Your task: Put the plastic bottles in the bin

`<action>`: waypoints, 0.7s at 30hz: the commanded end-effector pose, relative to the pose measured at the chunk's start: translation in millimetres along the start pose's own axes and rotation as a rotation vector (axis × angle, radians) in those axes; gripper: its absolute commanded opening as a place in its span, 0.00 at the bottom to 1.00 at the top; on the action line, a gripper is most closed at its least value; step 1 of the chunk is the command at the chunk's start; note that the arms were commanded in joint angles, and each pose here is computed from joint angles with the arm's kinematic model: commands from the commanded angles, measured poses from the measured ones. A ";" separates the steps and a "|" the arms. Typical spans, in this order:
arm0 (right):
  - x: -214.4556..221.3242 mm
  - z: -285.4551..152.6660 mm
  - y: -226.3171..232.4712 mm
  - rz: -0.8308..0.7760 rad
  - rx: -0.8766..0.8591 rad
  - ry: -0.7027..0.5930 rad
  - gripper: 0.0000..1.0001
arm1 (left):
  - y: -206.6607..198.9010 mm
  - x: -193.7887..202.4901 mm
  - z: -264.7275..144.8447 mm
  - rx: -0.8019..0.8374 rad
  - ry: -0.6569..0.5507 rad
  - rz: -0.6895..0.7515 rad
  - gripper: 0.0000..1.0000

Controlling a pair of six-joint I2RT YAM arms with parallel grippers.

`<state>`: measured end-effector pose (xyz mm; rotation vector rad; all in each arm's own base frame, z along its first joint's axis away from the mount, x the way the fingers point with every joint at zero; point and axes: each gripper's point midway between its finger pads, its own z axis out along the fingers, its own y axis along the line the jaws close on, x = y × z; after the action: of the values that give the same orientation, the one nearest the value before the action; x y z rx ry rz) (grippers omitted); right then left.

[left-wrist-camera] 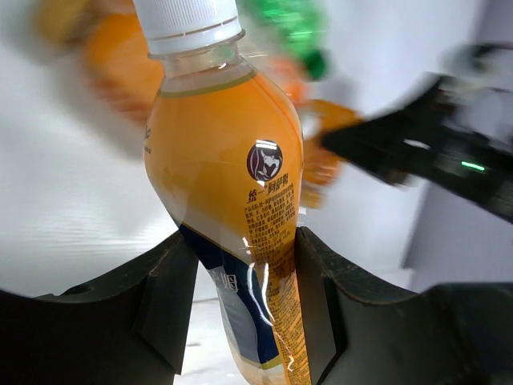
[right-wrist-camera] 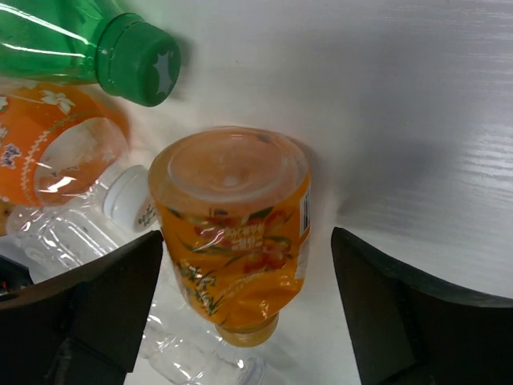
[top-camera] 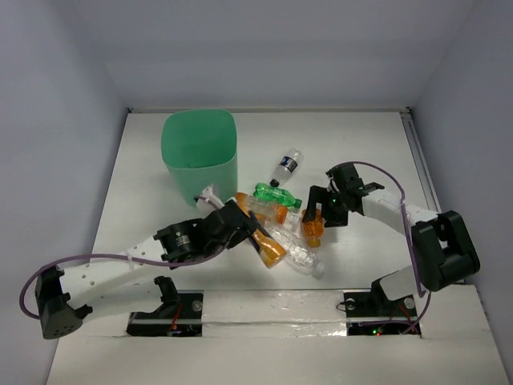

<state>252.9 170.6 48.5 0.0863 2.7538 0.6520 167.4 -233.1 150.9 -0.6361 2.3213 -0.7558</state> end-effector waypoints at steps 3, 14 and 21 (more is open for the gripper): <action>-10.2 6.2 6.1 0.019 -0.021 -0.047 0.75 | -90.8 -55.3 -44.9 0.167 -0.175 0.109 0.33; -32.8 -73.3 16.8 -0.002 0.013 -0.281 0.52 | -200.5 -252.1 -122.9 0.283 -0.646 0.166 0.34; -63.7 -178.9 80.6 -0.030 -0.199 -0.527 0.52 | -156.3 -349.6 -111.7 0.058 -0.813 0.204 0.34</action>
<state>256.5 152.5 198.3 0.1471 2.3025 0.6856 358.5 -118.6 464.4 -0.5975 1.5649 -0.4864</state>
